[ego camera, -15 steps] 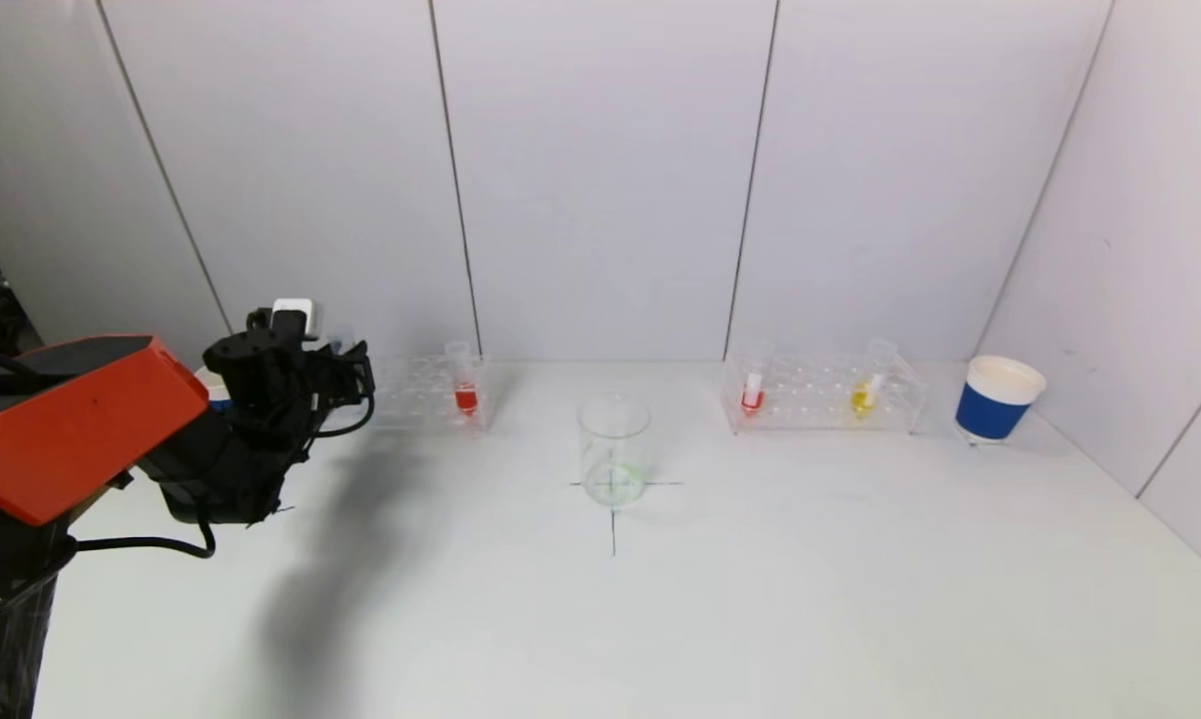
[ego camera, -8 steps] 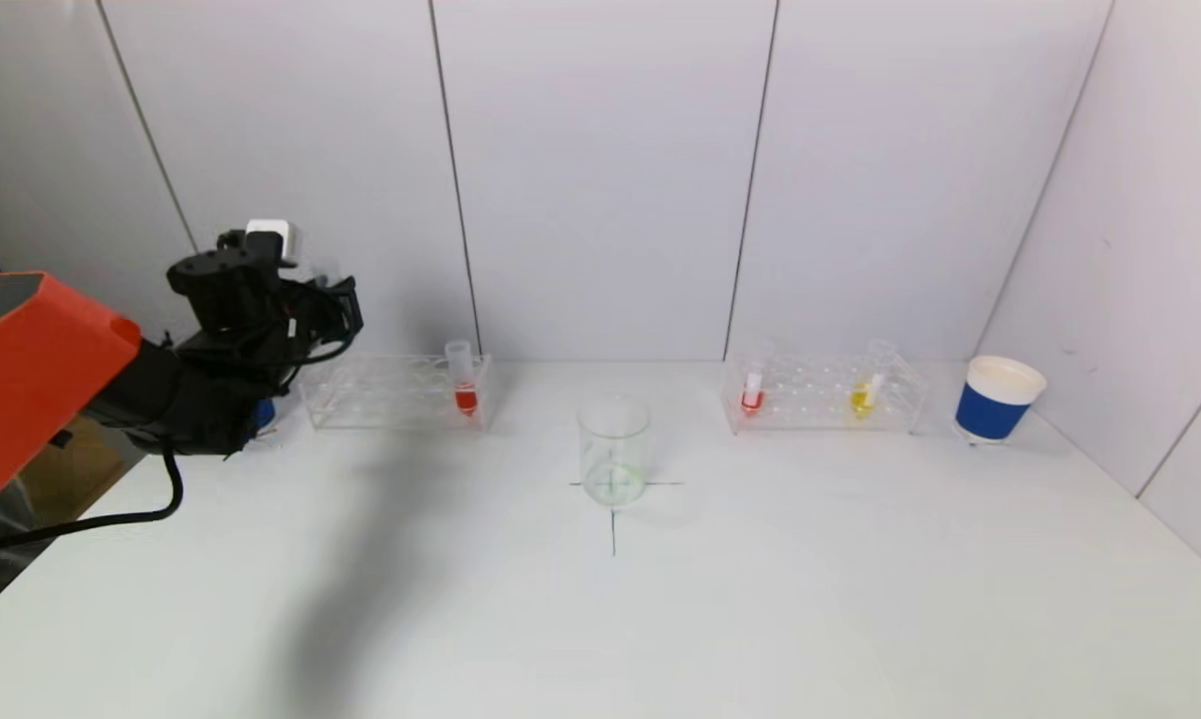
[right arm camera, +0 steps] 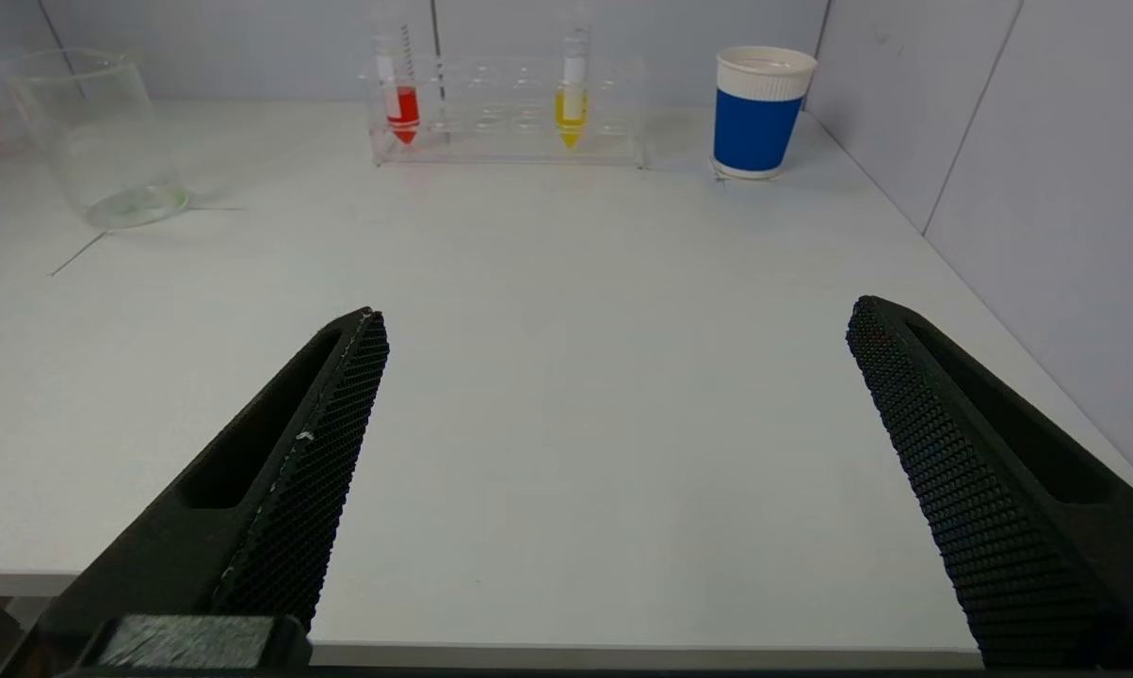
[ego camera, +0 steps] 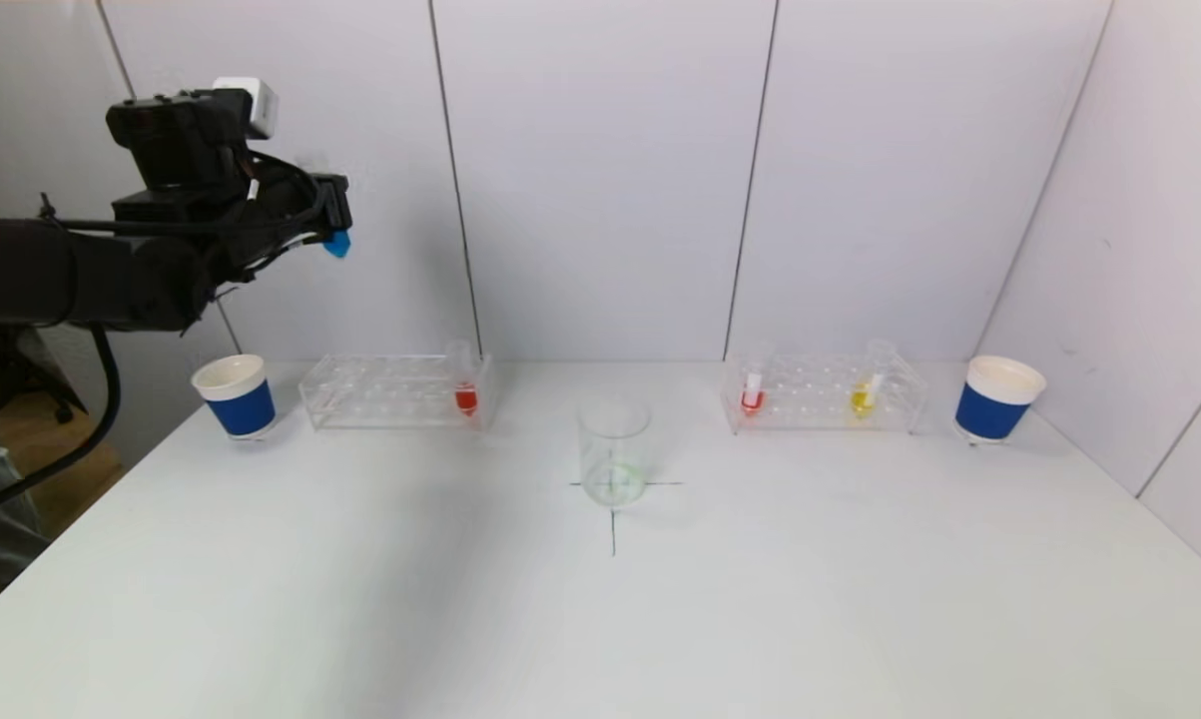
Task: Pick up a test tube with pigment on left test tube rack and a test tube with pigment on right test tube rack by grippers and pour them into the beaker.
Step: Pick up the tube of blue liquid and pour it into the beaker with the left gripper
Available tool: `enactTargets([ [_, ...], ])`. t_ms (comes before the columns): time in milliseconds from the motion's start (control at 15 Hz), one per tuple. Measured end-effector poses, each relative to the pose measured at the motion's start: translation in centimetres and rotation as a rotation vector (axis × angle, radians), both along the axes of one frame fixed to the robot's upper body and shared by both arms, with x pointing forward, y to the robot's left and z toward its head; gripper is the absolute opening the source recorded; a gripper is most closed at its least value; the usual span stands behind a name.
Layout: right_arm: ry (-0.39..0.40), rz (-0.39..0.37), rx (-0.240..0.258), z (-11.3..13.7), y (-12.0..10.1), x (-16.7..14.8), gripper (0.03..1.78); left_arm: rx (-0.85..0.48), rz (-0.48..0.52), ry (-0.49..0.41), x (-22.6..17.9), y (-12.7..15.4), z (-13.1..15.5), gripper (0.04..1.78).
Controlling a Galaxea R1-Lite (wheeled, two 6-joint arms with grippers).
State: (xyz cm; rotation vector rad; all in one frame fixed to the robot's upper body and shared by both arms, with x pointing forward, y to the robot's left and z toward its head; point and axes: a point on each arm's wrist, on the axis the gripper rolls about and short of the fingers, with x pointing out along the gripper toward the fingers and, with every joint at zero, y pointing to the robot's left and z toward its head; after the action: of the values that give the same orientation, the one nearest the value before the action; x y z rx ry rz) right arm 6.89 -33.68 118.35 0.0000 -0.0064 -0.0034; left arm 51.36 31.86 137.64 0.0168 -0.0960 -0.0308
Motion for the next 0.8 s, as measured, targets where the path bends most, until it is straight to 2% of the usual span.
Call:
enactTargets([
  [133, 0.0, 0.0, 0.0, 0.0, 0.0, 0.0, 1.77, 0.045, -0.041, 0.004, -0.6, -1.8, 2.0, 0.45],
  [333, 0.0, 0.0, 0.0, 0.0, 0.0, 0.0, 1.77, 0.146, -0.114, -0.042, -1.4, -5.0, 3.6, 0.45],
  [667, 0.0, 0.0, 0.0, 0.0, 0.0, 0.0, 1.77, 0.289, -0.352, -0.087, -2.0, -10.8, 2.9, 0.45],
  [800, 0.0, 0.0, 0.0, 0.0, 0.0, 0.0, 1.77, 0.375, -0.439, -0.128, -1.6, -12.2, 2.1, 0.45],
])
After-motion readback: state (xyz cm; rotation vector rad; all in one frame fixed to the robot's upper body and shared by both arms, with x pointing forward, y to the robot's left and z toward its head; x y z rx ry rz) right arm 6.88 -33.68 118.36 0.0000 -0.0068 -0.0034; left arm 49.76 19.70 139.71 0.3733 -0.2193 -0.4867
